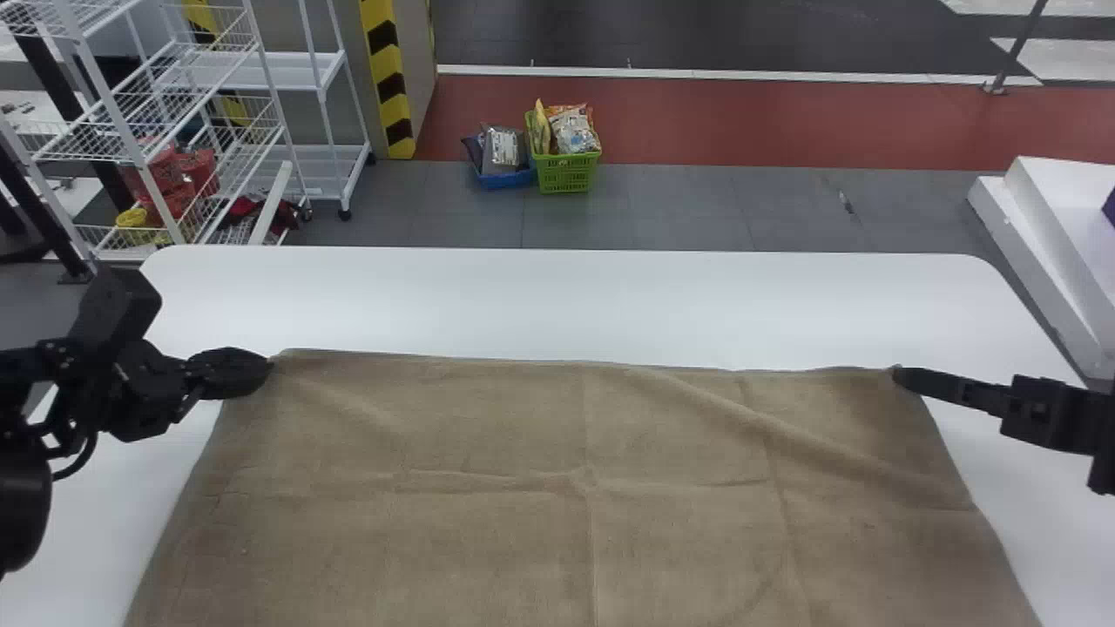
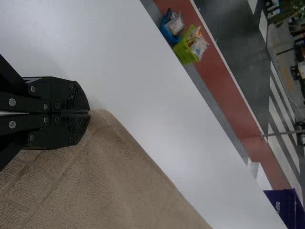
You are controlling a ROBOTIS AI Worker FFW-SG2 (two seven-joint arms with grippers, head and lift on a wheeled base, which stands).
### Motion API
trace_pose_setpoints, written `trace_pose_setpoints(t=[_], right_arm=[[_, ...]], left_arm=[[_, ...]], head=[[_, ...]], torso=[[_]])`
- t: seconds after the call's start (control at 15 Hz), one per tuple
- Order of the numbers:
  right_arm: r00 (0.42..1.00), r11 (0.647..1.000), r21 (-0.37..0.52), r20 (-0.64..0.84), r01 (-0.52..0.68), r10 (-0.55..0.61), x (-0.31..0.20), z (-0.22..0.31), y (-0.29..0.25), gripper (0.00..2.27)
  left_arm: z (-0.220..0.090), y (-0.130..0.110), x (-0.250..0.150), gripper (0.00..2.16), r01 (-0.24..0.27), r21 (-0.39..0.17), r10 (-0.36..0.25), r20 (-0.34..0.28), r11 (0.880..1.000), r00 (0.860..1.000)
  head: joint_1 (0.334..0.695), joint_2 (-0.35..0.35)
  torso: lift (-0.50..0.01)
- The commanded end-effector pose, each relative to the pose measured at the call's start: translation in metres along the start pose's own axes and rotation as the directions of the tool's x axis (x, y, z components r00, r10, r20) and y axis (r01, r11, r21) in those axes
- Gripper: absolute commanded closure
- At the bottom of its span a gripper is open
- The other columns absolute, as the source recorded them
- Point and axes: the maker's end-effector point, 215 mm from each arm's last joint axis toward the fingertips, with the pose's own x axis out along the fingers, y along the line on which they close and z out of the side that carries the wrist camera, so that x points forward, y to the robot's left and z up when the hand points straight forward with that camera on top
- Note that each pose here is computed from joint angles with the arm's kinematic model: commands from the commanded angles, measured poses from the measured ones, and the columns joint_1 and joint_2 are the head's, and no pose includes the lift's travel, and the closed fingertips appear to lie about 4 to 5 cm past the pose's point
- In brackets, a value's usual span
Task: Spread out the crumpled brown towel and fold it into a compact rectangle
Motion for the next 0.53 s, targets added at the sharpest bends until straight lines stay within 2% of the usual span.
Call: trace_pose_setpoints(t=[0.0,0.33,0.47], right_arm=[[0.999,0.999,0.025,0.000,-0.038,0.038,-0.009,0.001,0.015,1.02],[0.994,0.994,0.022,-0.034,-0.106,0.106,-0.037,-0.016,0.049,1.02],[0.988,0.989,0.008,-0.045,-0.146,0.146,-0.047,-0.024,0.065,1.02]], left_arm=[[-0.002,0.000,-0.021,1.74,-0.027,-0.015,0.028,0.036,1.000,0.999],[-0.016,0.000,-0.062,1.74,-0.073,-0.043,0.077,0.090,0.996,0.993],[-0.015,-0.005,-0.075,1.74,-0.083,-0.018,0.085,0.112,0.996,0.990]], head=[[0.695,0.006],[0.695,0.054],[0.695,0.073]], torso=[[-0.127],[-0.127],[-0.127]])
